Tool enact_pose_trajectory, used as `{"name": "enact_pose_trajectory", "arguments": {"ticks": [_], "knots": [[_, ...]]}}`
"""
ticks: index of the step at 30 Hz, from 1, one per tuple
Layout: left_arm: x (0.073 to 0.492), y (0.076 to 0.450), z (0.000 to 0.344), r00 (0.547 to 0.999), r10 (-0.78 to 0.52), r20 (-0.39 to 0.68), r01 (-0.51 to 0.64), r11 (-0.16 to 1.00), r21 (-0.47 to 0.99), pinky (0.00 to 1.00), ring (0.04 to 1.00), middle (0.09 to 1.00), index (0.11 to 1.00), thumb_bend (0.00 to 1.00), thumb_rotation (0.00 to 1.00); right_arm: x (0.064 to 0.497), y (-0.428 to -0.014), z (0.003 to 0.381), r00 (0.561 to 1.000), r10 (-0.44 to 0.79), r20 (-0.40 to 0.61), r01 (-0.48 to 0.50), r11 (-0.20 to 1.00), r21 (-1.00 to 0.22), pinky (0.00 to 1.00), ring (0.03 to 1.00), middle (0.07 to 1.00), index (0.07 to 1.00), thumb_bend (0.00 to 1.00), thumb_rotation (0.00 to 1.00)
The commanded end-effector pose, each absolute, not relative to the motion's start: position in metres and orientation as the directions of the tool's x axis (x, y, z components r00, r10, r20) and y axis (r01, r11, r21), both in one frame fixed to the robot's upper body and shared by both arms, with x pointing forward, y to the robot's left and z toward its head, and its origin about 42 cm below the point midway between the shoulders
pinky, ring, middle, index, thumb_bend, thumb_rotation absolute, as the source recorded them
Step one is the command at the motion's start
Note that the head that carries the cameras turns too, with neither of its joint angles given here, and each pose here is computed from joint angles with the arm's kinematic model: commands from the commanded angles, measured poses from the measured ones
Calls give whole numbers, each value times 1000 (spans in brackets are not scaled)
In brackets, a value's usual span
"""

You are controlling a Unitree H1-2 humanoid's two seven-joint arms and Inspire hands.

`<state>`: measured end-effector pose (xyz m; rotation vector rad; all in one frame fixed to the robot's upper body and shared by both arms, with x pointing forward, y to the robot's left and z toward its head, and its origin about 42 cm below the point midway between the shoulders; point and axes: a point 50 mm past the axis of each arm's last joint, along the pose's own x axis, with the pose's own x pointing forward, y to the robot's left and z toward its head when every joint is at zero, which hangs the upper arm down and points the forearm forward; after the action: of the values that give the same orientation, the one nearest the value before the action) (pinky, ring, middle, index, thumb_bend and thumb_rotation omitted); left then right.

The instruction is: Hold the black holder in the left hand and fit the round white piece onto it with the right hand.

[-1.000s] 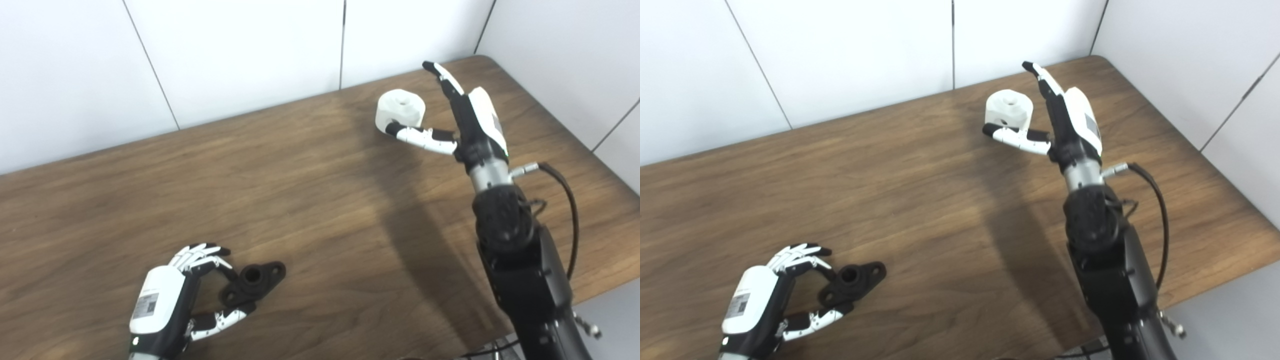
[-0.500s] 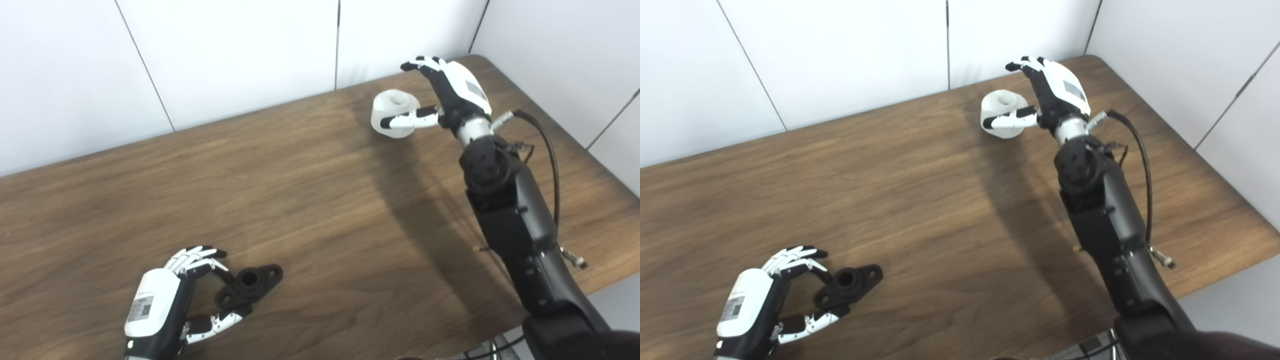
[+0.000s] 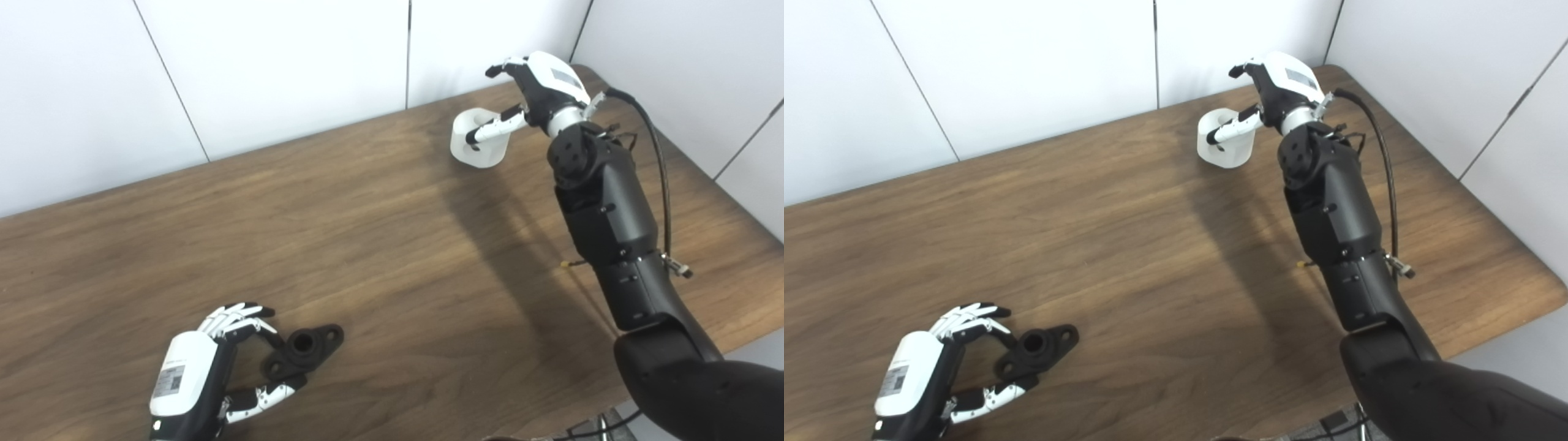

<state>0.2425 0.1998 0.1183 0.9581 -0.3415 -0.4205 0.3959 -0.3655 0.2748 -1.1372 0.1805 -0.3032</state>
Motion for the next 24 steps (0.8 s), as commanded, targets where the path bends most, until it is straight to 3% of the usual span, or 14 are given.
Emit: {"name": "enact_pose_trajectory", "arguments": {"ticks": [1, 17, 24], "knots": [[234, 205, 103, 869, -494, 4, 263, 469, 843, 855, 831, 760, 486, 518, 42, 405, -365, 300, 938, -336, 86, 213, 361, -908, 820, 969, 905, 803, 876, 314], [236, 206, 104, 876, -482, 21, 249, 489, 836, 858, 827, 745, 486, 517, 41, 427, -362, 298, 928, -373, -4, 122, 315, -941, 822, 952, 883, 810, 862, 346], [235, 206, 105, 875, -484, 18, 246, 477, 844, 849, 823, 743, 486, 517, 42, 428, -364, 286, 924, -383, -23, 103, 306, -946, 808, 933, 867, 803, 855, 309]]}}
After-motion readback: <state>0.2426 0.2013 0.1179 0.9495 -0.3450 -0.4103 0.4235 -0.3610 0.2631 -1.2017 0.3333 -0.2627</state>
